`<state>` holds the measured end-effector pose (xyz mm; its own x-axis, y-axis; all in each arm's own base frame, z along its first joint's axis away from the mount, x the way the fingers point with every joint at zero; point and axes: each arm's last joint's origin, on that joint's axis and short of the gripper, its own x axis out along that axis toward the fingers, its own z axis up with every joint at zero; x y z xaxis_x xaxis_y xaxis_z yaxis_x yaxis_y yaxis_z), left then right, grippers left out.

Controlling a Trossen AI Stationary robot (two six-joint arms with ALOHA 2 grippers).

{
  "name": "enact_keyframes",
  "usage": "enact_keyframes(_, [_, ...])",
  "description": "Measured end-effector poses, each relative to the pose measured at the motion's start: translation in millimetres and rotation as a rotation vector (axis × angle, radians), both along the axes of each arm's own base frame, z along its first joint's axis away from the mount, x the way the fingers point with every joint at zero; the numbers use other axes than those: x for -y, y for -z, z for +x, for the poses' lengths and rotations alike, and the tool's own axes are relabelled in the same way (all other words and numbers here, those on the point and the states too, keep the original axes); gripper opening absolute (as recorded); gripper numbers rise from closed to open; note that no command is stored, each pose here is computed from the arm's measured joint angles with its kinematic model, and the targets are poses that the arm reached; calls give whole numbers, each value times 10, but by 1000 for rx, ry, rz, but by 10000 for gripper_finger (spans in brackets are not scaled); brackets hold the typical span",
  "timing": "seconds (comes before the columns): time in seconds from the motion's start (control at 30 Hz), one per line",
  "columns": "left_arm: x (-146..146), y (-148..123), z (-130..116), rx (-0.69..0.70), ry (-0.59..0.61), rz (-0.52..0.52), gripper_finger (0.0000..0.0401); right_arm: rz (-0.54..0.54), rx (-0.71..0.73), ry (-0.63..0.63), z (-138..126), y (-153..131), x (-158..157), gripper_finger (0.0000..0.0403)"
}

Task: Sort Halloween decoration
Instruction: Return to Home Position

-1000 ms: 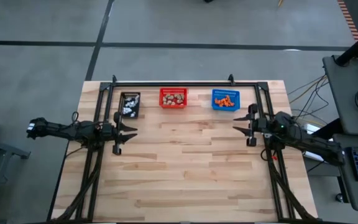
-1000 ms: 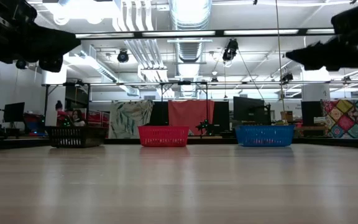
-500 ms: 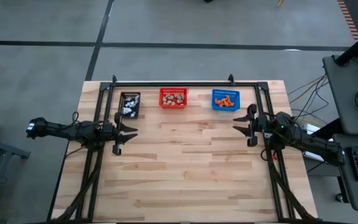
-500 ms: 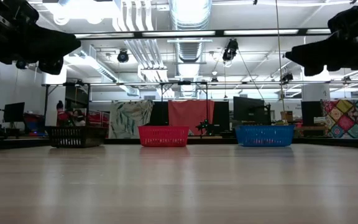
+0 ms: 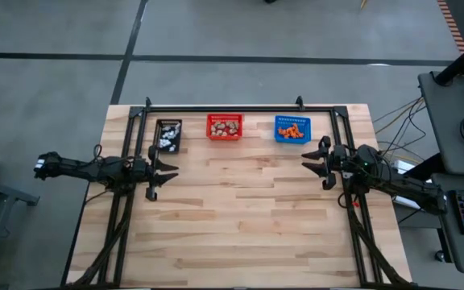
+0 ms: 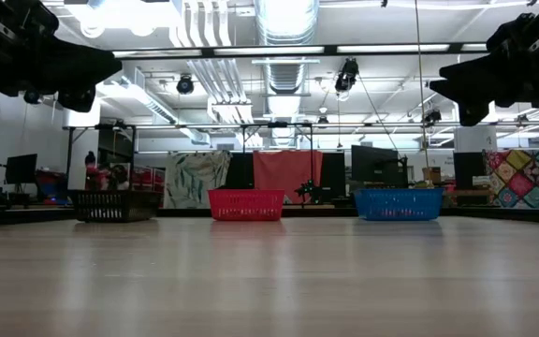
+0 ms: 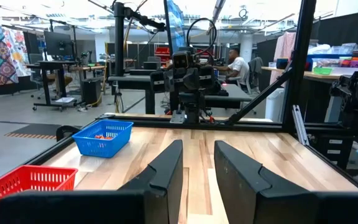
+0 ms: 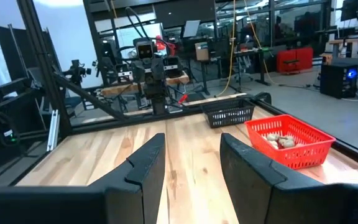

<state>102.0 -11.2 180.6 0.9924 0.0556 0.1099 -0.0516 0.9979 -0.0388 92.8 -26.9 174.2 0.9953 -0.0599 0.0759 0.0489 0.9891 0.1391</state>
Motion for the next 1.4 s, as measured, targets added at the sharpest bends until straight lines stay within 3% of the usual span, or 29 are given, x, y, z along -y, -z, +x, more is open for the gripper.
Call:
enact_keyframes(0.4, [0,-3,0,1,2,0,75,64,7,24,0,3,-13,144])
enact_keyframes(0.63, [0,-4,-1,1,2,0,75,74,-25,219,18,43,-58,144])
enact_keyframes(0.8, [0,-4,-1,1,2,0,75,173,28,346,10,20,-67,144])
enact_keyframes(1.0, [0,-4,-1,1,2,0,75,139,21,317,19,16,-148,144])
enact_keyframes(1.17, [0,-5,-1,1,2,0,75,29,-4,290,20,14,-223,144])
enact_keyframes(1.4, [0,-6,-1,2,2,0,75,70,4,256,24,15,-225,144])
